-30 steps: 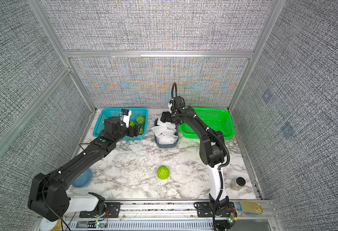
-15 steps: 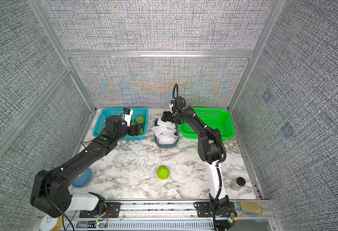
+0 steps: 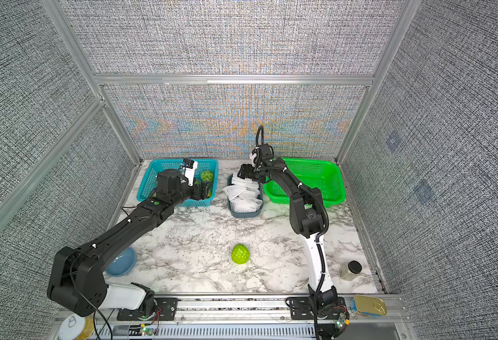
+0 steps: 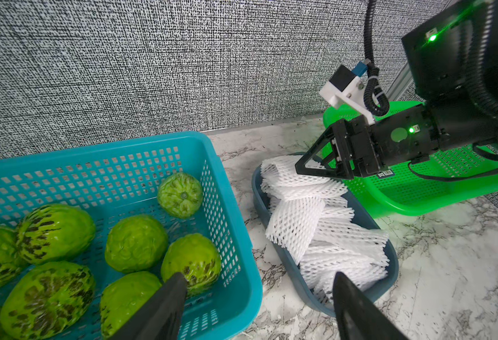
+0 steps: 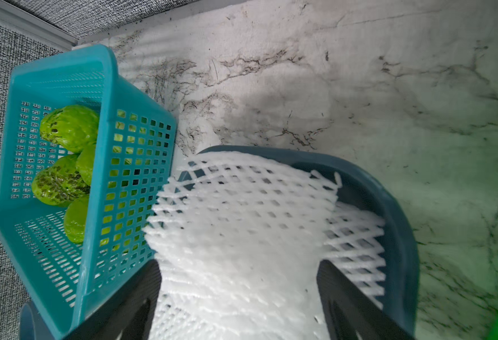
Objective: Sleeve custard apples in foam nets
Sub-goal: Pick up the foam net from the storage box.
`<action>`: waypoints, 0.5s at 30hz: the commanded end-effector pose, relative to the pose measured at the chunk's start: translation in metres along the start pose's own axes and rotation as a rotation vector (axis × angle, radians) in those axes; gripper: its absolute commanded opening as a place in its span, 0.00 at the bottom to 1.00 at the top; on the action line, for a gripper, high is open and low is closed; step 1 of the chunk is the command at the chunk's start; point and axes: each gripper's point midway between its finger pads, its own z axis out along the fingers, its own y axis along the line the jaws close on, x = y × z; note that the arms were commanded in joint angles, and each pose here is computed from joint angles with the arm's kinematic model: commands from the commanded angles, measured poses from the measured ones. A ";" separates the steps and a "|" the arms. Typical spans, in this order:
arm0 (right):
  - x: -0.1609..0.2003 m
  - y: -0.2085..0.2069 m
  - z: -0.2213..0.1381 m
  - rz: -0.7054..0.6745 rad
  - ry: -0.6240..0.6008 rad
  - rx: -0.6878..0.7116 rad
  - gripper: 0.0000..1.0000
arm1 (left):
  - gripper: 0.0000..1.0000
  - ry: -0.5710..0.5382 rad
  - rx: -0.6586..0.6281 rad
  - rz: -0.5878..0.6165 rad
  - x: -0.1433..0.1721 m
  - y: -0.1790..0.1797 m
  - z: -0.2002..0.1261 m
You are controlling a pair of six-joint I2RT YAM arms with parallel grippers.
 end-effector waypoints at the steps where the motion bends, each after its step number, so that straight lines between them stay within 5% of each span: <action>1: -0.008 0.015 -0.006 -0.011 -0.030 -0.067 0.83 | 0.79 -0.007 0.014 0.005 -0.004 -0.003 0.001; 15: -0.006 0.028 -0.016 -0.027 -0.063 -0.136 0.53 | 0.78 0.004 0.019 0.005 -0.002 -0.003 0.003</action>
